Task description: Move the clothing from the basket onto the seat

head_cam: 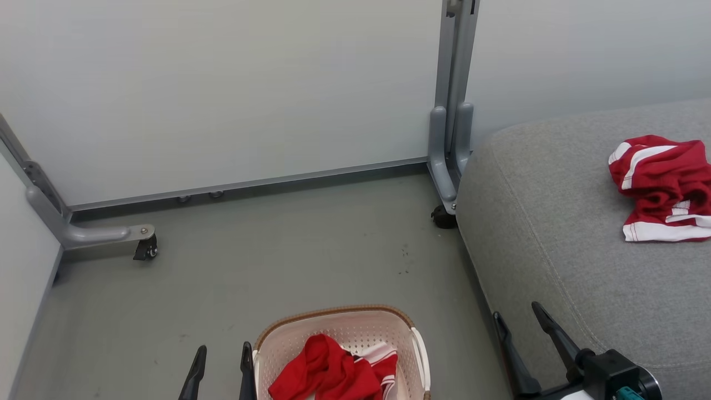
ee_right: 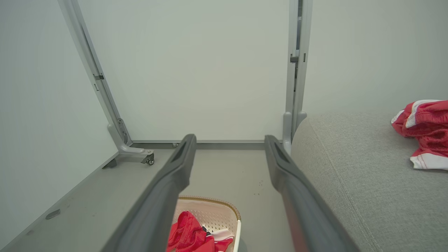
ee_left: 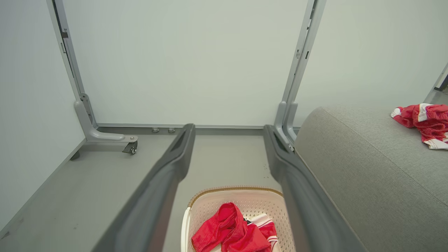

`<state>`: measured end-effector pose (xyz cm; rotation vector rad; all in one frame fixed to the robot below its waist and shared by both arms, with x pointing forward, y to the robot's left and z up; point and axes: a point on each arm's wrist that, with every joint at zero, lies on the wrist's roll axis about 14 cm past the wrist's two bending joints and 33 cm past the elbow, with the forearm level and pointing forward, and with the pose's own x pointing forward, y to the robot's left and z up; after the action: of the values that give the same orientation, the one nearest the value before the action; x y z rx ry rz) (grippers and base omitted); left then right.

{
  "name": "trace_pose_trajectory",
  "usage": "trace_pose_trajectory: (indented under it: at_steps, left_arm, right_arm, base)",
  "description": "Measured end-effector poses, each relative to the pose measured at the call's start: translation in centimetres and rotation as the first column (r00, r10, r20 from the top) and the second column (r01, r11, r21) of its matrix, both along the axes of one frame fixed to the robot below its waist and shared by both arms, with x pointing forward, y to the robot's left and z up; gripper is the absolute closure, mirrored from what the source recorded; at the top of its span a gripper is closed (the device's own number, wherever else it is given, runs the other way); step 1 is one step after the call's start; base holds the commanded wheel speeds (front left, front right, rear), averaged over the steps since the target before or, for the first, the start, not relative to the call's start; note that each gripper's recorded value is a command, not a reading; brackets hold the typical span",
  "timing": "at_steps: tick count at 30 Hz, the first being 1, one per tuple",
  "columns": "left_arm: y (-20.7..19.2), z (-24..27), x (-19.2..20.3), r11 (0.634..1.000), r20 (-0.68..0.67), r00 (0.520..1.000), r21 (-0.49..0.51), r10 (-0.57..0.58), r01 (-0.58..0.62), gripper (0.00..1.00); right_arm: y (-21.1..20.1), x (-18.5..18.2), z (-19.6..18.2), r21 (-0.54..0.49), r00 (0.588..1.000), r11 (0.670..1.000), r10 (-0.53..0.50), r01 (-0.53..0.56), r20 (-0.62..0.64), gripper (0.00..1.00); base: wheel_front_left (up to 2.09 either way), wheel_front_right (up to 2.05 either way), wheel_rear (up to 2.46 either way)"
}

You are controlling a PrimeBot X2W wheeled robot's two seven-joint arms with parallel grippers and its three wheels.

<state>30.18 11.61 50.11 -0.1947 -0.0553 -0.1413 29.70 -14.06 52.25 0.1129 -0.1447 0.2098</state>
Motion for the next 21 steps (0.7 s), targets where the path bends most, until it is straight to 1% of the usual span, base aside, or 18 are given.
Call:
trace_pose_trajectory:
  at_steps: [12,21]
  left_arm:
    - [-0.4,-0.7,0.2,1.0,-0.023,1.0,0.008,-0.019,0.019,0.0]
    - [-1.8,-1.1,1.6,0.998,-0.038,0.997,0.013,-0.062,0.063,0.0]
  right_arm:
    - [-0.1,0.2,-0.7,0.007,1.0,1.0,-0.007,0.008,-0.026,0.0]
    - [-0.5,1.0,-2.1,0.001,0.997,1.0,-0.018,0.018,-0.077,0.0]
  base:
    - [0.0,0.0,0.0]
    - [0.0,0.0,0.0]
